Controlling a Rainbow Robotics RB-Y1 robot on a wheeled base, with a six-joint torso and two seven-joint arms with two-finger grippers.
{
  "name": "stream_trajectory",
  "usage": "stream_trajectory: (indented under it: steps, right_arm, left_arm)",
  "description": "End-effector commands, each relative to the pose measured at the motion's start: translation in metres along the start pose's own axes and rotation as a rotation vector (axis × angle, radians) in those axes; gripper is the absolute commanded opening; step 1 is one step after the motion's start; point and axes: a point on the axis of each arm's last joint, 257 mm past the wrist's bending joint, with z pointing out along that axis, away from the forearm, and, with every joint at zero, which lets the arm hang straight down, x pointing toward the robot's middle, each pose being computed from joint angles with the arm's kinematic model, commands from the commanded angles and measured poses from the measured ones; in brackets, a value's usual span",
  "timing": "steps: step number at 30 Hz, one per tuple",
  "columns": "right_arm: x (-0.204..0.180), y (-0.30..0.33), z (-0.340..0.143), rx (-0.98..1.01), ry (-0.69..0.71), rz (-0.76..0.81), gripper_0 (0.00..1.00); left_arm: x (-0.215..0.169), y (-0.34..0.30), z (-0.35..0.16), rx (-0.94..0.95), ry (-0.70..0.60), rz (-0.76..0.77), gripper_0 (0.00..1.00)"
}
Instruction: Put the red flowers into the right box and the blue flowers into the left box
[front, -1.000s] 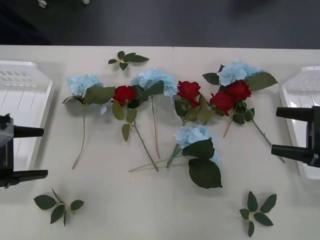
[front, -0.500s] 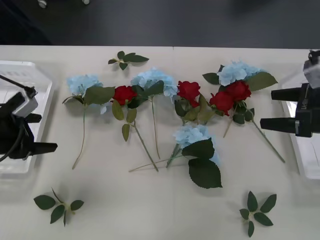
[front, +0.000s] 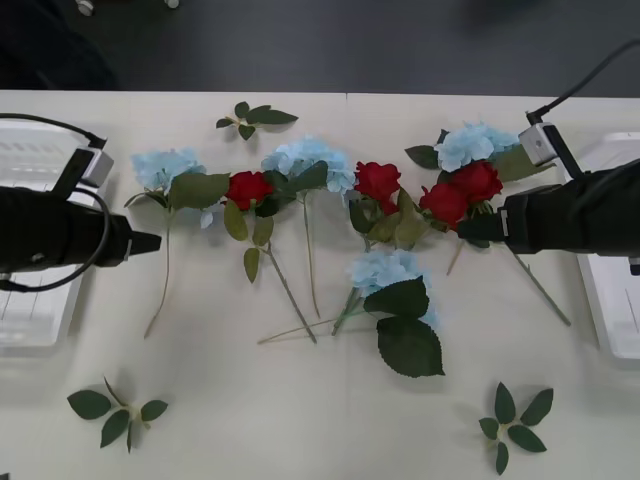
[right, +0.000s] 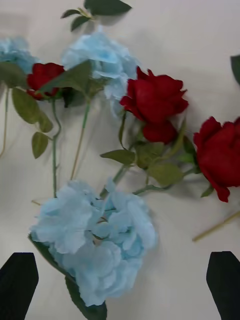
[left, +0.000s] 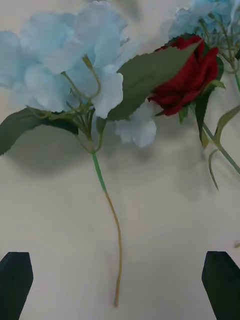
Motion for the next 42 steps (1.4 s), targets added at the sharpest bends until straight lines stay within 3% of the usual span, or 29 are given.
stream_trajectory:
  steps: [1,11,27,28,30,32,33,42]
  right_arm:
    - [-0.01,-0.028,0.002,0.081,-0.004,0.13,1.0]
    - [0.003,-0.112,0.016,0.29,0.016,0.225,1.0]
    - [0.029,-0.168,0.05,0.433,0.102,0.206,1.0]
    - [0.031,-0.172,0.052,0.442,0.11,0.205,1.0]
    - [0.031,-0.175,0.056,0.45,0.119,0.197,1.0]
    - [0.028,-0.181,0.057,0.466,0.124,0.18,1.0]
    - [0.028,-0.182,0.059,0.472,0.128,0.173,1.0]
    - [0.027,-0.194,0.074,0.51,0.148,0.157,1.0]
  left_arm:
    - [-0.025,0.008,0.018,-0.023,-0.04,-0.069,1.0]
    - [-0.036,0.024,0.07,-0.036,-0.011,-0.131,1.0]
    - [-0.028,0.016,0.105,-0.05,0.026,-0.1,1.0]
    - [-0.029,0.015,0.105,-0.049,0.023,-0.097,0.94]
    - [-0.028,0.014,0.106,-0.047,0.025,-0.095,0.37]
    - [-0.029,0.013,0.106,-0.043,0.024,-0.095,0.07]
    - [-0.029,0.013,0.106,-0.042,0.021,-0.095,0.0]
    - [-0.035,0.019,0.099,-0.043,-0.003,-0.096,0.0]
